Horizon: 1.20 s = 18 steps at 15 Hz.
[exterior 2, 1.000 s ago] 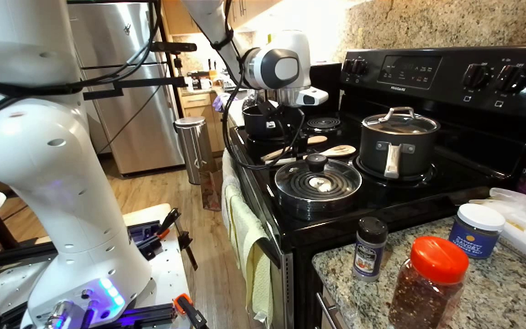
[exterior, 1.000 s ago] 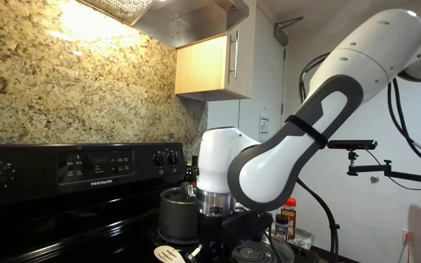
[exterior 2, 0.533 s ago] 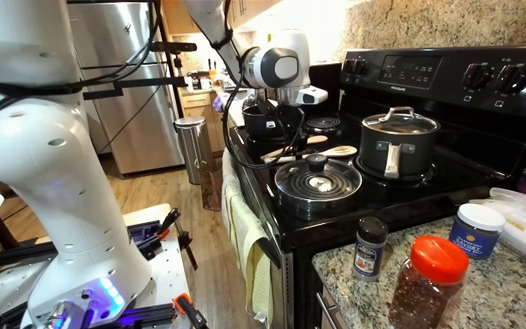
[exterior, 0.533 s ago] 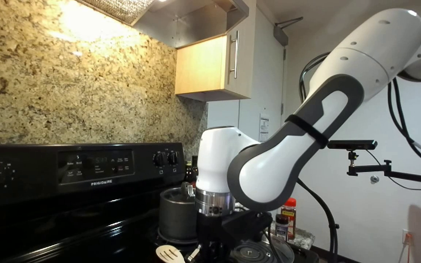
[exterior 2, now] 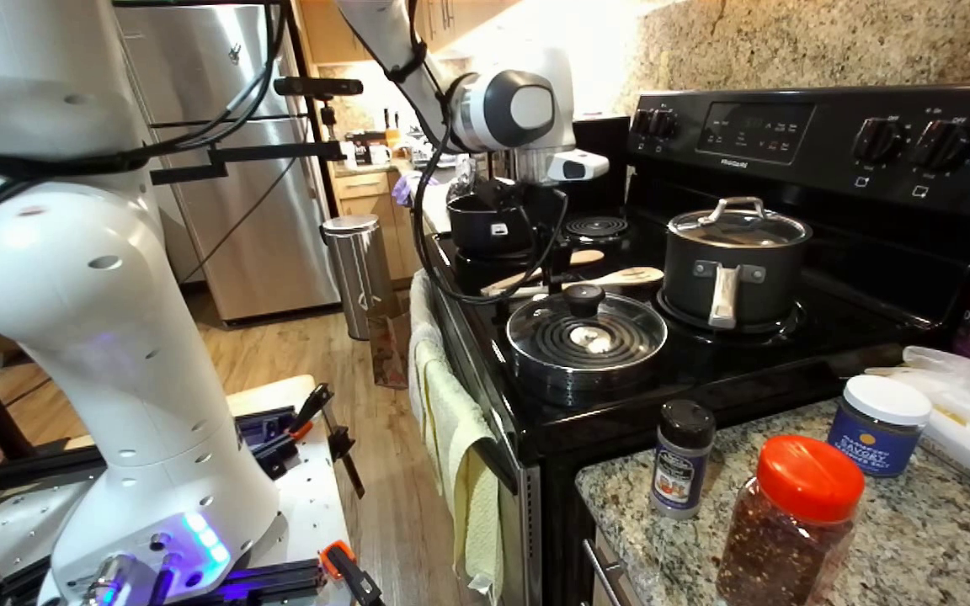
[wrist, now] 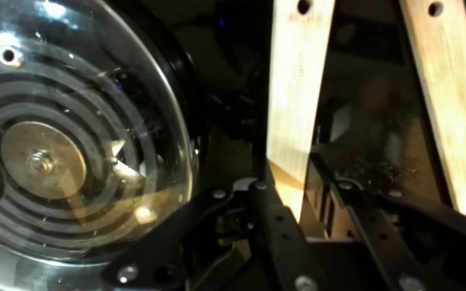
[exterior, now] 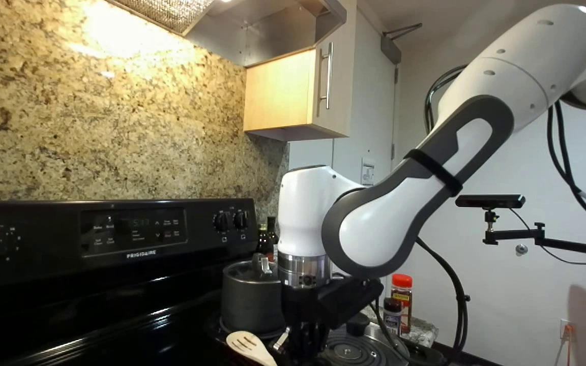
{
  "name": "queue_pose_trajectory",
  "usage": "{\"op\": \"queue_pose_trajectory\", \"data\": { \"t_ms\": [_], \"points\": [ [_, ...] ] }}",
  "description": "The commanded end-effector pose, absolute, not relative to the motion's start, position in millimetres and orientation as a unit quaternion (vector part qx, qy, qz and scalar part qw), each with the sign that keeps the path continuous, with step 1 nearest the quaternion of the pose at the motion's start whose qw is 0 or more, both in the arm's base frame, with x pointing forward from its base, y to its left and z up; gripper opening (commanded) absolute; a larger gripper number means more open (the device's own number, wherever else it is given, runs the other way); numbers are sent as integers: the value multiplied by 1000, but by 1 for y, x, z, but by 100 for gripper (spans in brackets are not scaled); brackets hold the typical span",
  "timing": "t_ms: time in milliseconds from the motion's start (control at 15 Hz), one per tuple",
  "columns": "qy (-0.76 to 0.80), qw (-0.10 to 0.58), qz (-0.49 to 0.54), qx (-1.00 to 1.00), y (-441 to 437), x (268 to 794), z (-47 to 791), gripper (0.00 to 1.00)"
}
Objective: Pick up the cooking stick and put it in the pot
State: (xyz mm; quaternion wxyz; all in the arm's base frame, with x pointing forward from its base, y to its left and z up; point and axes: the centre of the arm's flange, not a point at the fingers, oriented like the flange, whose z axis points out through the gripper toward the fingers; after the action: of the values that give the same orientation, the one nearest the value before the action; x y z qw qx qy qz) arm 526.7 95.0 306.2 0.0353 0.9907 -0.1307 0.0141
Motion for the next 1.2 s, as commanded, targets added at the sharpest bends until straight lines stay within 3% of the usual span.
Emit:
{"op": "queue_pose_trajectory", "data": {
  "t_ms": [0, 600, 1133],
  "points": [
    [-108, 47, 6, 993, 82, 524, 327, 10],
    [-66, 63, 1, 996, 70, 522, 360, 10],
    [32, 91, -18, 995, 75, 506, 441, 10]
  ]
}}
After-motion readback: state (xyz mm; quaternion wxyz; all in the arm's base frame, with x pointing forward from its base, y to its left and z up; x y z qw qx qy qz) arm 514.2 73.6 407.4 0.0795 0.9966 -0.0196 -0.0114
